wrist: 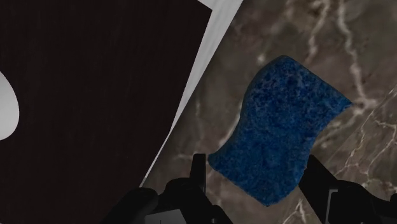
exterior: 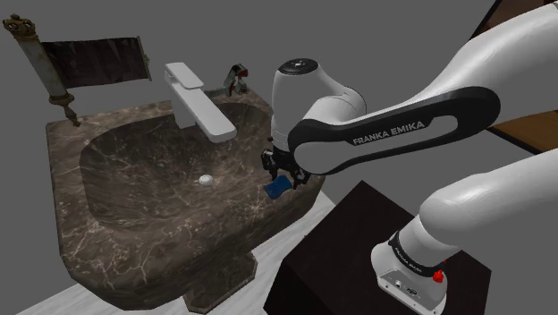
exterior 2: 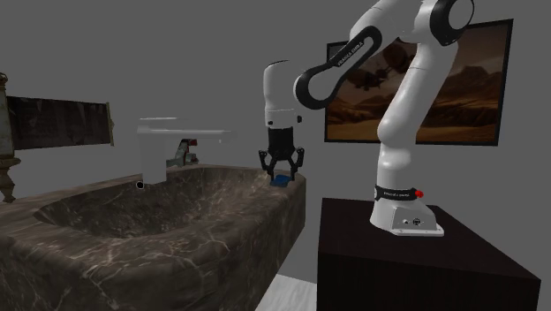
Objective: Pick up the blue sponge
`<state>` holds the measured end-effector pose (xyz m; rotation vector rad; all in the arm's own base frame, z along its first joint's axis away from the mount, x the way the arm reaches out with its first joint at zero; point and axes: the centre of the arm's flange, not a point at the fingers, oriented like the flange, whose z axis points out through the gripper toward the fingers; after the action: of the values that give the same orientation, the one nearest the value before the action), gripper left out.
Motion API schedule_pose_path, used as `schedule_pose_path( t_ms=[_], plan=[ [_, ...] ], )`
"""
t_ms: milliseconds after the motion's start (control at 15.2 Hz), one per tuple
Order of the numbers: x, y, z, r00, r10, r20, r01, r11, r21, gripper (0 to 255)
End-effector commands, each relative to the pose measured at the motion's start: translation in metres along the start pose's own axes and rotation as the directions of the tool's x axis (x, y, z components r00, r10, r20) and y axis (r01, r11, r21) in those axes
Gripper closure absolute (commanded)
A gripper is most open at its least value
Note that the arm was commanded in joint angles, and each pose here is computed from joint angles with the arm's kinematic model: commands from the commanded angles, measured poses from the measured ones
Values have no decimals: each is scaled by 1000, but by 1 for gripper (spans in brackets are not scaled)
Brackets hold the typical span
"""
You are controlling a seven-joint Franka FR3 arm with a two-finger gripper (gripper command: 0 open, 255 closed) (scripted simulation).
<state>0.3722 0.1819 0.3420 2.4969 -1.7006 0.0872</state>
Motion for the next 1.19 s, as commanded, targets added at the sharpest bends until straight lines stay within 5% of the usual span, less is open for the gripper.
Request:
schedule_pose_path(
  t_ms=[0,330,1122],
  plan=[
    [0,1,2,1000,0,1,0,1000,-5,255],
    [-1,2,3,1000,1,1,-1,1000,-5,255],
    [7,6,-60,1000,1,1,-1,1000,-5,255]
  ],
)
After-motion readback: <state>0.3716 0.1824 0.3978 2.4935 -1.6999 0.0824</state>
